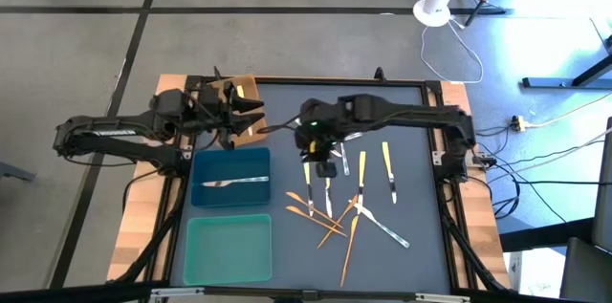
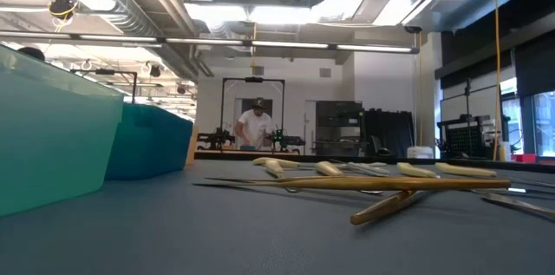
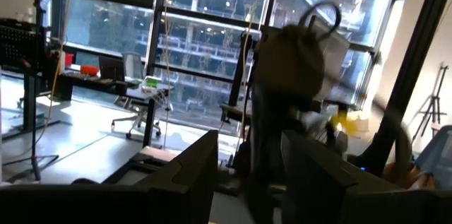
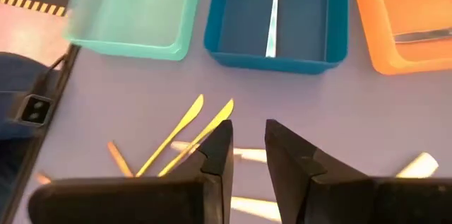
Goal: Sort silverware by color (type)
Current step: Put the gold knife into the green bin
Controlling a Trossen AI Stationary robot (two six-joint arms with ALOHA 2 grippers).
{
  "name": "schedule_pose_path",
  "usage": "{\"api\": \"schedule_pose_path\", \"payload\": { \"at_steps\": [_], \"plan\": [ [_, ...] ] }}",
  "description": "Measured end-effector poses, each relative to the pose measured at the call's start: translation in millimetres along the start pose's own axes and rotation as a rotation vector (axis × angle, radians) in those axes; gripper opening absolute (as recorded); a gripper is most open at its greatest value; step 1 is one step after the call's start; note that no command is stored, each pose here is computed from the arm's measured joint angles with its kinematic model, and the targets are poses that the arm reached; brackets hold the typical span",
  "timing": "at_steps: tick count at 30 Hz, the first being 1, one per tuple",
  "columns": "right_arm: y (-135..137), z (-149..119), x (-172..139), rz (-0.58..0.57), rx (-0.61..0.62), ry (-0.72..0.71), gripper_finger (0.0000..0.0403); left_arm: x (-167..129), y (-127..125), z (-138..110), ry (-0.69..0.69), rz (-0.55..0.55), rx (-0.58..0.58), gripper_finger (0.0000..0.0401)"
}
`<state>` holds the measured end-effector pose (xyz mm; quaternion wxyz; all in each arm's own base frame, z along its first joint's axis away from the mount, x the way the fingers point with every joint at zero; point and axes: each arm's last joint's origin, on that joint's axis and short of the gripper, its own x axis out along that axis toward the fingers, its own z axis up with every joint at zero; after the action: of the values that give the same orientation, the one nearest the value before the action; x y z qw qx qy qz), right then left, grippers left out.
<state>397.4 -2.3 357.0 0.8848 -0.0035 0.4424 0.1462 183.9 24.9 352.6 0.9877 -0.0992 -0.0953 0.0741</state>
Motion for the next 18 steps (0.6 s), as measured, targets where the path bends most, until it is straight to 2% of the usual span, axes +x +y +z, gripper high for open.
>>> {"api": "schedule_pose_path", "payload": {
  "at_steps": [4,8,13,18],
  "plan": [
    [10,-6,-33,-0.010,-0.002,-0.024,0.0072,8,1,-7,0.034,0.005,-0.001,0.0150],
    [20,-25,-64,-0.081,0.038,-0.039,0.0072,17,0,-15,0.058,-0.005,-0.019,0.0150],
    [29,-66,-87,-0.197,0.114,-0.050,0.0072,33,-4,-28,0.073,-0.031,-0.022,0.0150],
    [38,-114,-94,-0.255,0.182,-0.145,0.0072,48,-8,-43,0.091,-0.051,-0.025,0.0150]
  ]
}}
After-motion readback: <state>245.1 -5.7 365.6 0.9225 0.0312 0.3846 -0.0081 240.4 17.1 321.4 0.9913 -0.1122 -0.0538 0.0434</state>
